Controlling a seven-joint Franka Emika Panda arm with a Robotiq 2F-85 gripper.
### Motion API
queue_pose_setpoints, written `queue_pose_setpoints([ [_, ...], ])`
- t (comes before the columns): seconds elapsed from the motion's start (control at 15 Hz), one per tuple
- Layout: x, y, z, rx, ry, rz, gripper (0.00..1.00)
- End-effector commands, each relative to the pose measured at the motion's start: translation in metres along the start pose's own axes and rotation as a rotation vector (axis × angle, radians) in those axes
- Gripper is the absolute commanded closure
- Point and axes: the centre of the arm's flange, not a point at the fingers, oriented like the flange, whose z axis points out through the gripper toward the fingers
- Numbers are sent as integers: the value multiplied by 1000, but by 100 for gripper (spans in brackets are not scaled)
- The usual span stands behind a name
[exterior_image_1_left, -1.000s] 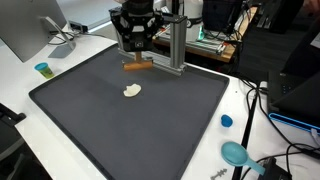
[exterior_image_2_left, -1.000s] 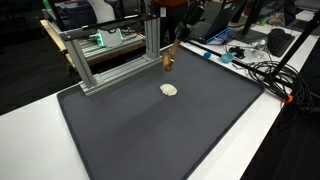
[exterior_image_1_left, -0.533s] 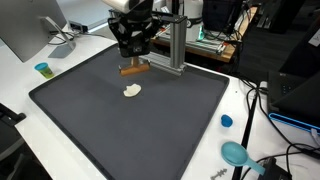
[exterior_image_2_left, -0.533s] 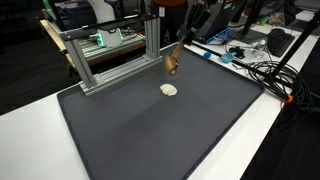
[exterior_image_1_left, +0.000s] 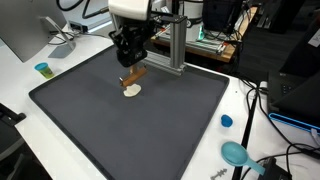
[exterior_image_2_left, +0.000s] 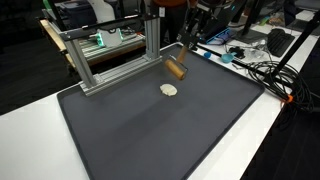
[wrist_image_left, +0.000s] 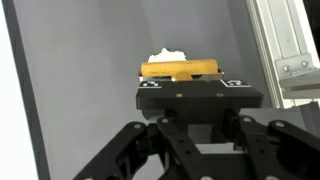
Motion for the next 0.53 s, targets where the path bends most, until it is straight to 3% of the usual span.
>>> queue_pose_setpoints([
  [0.0,-3,4,4,-15,22,-42,79],
  [0.07,-6,7,7,-19,29,-49,54],
  [0.2,-4,7,11,-14,27,-46,54],
  [0.27,-2,6,11,-14,26,-46,79],
  [0.47,-13,-16,27,-34,44,-96,79],
])
